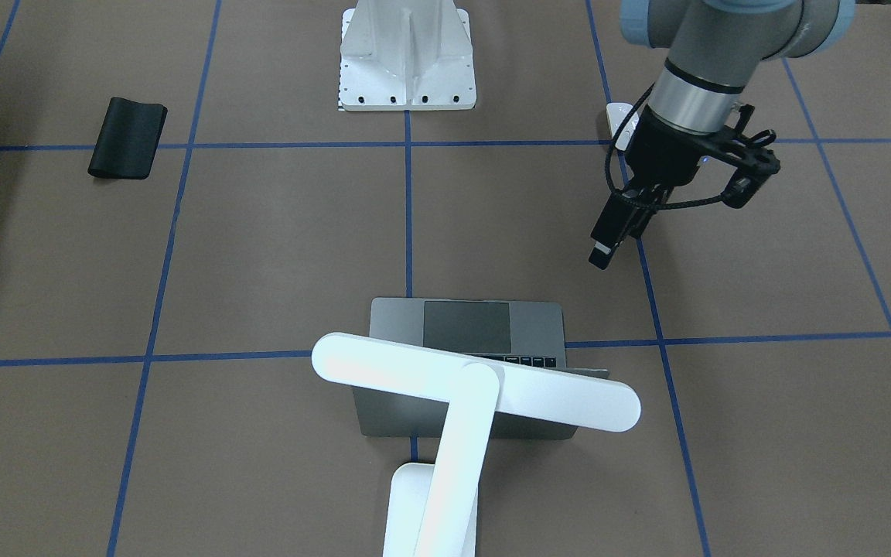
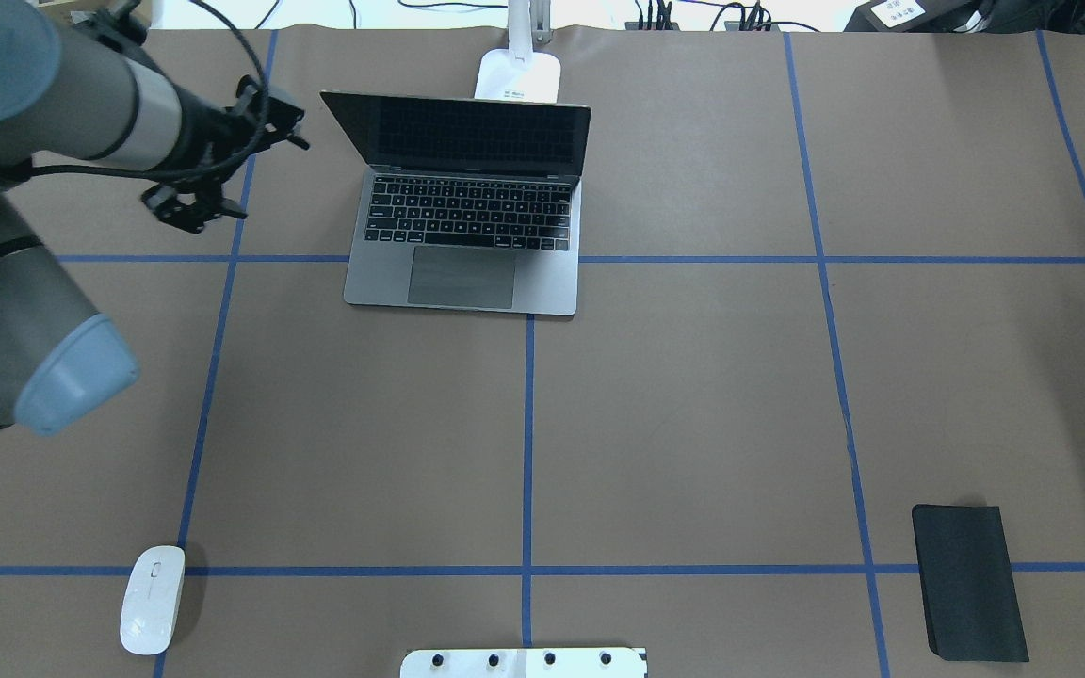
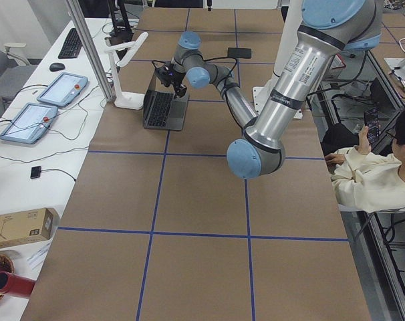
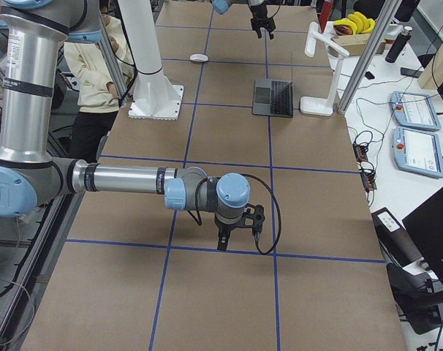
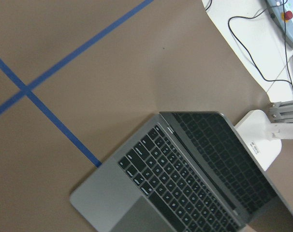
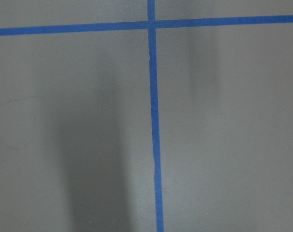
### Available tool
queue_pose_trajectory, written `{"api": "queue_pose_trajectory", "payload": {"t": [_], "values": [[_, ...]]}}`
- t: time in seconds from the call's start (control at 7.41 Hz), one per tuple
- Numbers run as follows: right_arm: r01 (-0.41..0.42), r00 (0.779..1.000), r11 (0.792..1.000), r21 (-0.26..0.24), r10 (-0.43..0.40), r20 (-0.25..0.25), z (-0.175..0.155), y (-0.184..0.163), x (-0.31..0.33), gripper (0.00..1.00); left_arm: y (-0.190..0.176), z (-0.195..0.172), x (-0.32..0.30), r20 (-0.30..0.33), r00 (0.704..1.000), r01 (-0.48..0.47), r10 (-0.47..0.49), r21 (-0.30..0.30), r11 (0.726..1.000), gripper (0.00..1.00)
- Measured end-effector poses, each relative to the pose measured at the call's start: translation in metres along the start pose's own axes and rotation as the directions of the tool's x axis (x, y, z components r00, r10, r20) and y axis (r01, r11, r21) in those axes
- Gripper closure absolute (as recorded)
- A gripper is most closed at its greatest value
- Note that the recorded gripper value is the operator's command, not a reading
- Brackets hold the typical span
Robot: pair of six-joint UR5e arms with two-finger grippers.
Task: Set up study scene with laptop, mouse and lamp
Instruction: 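Release the laptop and withdraw the left gripper away from it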
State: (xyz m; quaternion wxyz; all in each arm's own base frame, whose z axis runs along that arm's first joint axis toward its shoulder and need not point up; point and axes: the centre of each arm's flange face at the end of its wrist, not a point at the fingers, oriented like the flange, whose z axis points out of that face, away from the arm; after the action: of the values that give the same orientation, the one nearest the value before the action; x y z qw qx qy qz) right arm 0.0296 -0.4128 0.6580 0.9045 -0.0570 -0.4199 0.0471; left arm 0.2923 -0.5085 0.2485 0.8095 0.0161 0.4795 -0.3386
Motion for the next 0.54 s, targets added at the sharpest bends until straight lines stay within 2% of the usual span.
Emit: {"api": "queue_pose_trajectory", "payload": {"t": [0.13, 0.4, 0.54], "values": [[-0.033, 0.998, 0.999, -0.028, 0.034, 0.049, 0.009, 0.003, 0.006, 0.0, -0.03, -0.006, -0.026, 0.033, 0.989, -0.143, 0.144, -0.022, 0.989, 0.0], [-0.097, 0.981, 0.988, -0.119, 0.115, 0.155, 0.042, 0.008, 0.027, 0.0, -0.103, -0.025, -0.068, 0.05, 0.925, -0.372, 0.377, -0.085, 0.924, 0.0], [-0.104, 0.974, 0.98, -0.168, 0.134, 0.183, 0.061, 0.013, 0.031, 0.0, -0.131, -0.034, -0.09, 0.044, 0.887, -0.453, 0.46, -0.112, 0.885, 0.0]]}}
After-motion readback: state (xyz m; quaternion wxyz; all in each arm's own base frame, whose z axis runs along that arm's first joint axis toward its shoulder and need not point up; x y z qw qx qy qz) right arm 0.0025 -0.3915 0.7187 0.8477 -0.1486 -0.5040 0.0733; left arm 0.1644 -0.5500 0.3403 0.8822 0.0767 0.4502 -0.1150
